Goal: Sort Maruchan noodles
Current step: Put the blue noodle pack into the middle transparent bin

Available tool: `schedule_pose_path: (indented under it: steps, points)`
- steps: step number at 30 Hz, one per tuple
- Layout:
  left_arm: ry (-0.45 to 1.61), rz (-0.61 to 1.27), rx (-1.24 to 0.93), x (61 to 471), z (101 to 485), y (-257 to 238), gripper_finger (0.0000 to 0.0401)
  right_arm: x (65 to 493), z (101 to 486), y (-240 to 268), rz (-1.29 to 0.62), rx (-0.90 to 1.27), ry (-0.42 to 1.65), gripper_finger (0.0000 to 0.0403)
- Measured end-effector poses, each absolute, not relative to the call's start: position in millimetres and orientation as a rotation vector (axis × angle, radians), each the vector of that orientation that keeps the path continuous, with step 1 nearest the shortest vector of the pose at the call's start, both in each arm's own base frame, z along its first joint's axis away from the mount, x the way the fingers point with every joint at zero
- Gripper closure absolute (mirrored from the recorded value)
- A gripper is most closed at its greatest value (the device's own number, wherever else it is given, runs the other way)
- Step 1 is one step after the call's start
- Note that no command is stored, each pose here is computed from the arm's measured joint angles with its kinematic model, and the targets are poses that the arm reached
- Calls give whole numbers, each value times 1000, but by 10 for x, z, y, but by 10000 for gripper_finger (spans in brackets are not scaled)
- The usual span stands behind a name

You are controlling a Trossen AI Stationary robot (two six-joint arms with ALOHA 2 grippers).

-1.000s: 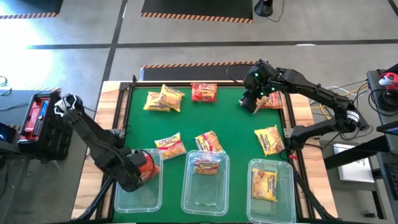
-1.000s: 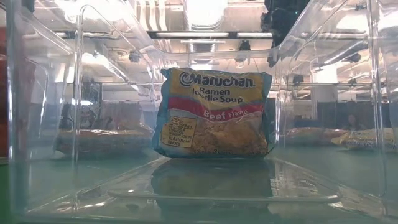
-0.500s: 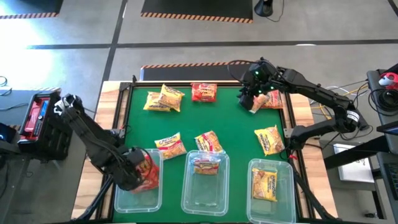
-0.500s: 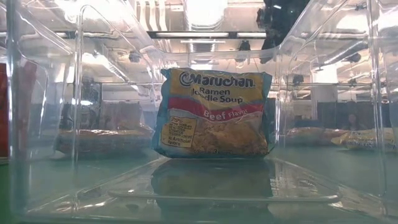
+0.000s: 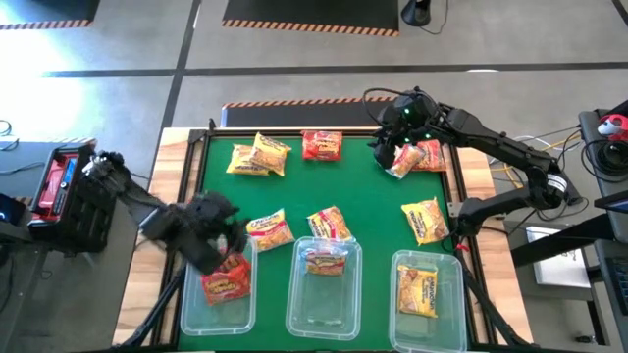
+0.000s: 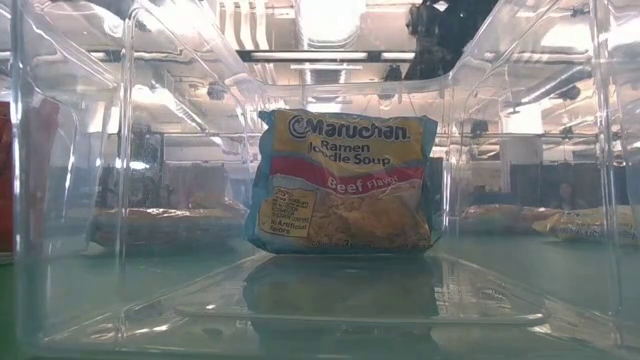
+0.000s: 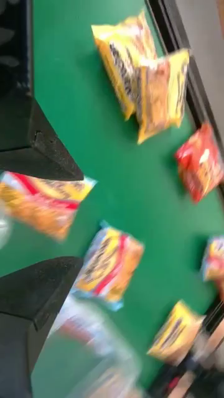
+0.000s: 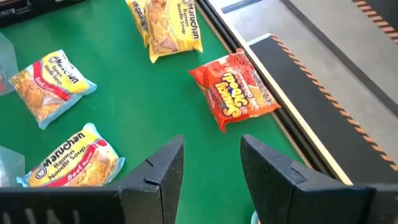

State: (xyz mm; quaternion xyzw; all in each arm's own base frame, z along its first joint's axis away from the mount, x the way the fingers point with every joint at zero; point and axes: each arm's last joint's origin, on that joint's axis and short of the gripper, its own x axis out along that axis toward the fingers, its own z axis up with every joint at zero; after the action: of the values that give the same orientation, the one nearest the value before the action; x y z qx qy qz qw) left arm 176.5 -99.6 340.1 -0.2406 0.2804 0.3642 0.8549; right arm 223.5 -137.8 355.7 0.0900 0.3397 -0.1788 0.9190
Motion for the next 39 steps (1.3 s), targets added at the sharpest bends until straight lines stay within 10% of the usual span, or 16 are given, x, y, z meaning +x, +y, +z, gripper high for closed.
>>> schedule_pose_path:
  steps: [21,39]
  points:
    - [678,474,-541,3251,3005,373,210,1889,3248,-1377,-713,327,1118,257]
    - [1098,11,-550,3730,1874,482,218,2174,2477,-1209,38,560,817,291]
